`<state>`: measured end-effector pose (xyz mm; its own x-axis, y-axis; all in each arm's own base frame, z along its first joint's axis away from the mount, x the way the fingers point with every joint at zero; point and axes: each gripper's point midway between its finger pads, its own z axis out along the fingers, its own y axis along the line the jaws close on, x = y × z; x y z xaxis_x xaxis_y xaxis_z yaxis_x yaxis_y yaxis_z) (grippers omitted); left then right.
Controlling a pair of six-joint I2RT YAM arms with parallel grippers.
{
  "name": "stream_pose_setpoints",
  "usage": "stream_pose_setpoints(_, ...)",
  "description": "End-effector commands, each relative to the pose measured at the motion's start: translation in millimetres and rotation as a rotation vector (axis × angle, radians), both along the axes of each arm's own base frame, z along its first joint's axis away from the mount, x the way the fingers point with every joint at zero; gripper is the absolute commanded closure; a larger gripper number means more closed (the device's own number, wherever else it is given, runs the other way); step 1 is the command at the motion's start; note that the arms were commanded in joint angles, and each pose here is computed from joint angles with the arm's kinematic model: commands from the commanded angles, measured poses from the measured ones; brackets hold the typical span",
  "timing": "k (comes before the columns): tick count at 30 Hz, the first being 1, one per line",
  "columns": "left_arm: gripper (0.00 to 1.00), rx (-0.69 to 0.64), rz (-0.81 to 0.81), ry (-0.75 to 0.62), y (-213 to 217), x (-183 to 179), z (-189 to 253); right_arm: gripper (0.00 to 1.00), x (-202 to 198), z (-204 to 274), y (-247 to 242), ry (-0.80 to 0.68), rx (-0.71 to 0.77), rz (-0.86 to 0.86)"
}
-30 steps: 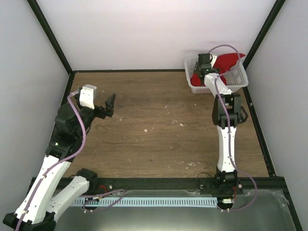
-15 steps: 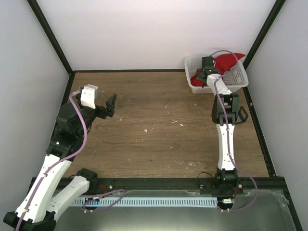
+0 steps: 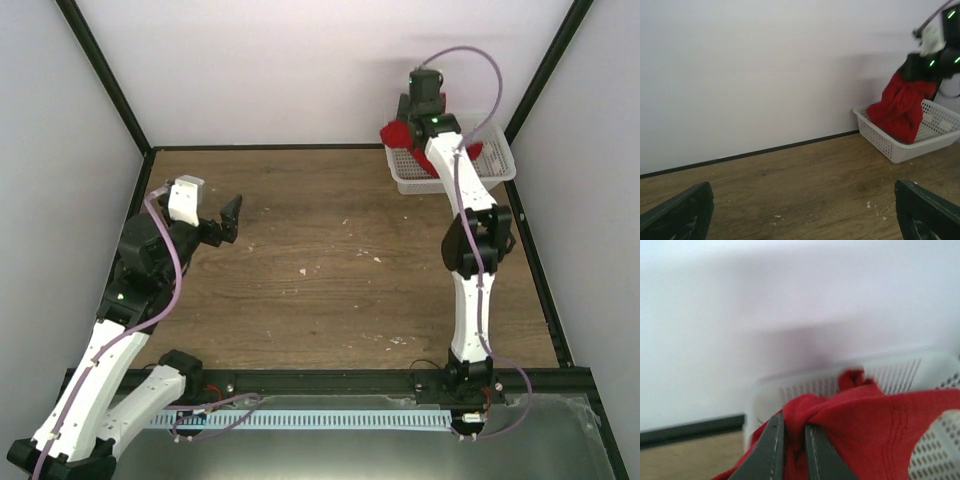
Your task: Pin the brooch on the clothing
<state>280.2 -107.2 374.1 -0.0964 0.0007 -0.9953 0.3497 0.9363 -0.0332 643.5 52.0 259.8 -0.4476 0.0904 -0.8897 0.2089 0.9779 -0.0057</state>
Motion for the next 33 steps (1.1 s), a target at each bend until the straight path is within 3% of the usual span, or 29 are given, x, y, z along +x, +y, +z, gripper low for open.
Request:
stream_pose_setpoints(1,0.02,-0.012,0.012,-0.026,3.1,-1.6,5.0,0.99,-37.8,138.9,-2.5,-0.247,-0.018,0.044)
stream_pose_setpoints(9,0.03,0.000,0.061,-0.035,12.1,-0.5,3.6,0.99,-152.8,283.1,62.4,-0.482,0.240,0.451)
stream_pose_setpoints(20,0.04,0.011,0.092,-0.029,16.6,3.8,-0.4,0.99,-287.2,381.9,109.7,-0.663,0.432,0.852)
stream_pose_setpoints(24,0.03,0.011,0.118,-0.033,23.5,5.5,0.1,0.99,-308.2,385.3,131.1,-0.631,0.535,1.022)
stream_pose_setpoints(27,0.03,0.012,0.140,-0.035,29.0,6.8,-0.5,0.99,-299.0,368.6,142.4,-0.571,0.553,1.058)
stream_pose_setpoints(33,0.03,0.017,0.148,-0.038,30.4,7.1,-1.2,0.99,-281.6,286.0,169.1,-0.347,0.600,1.162)
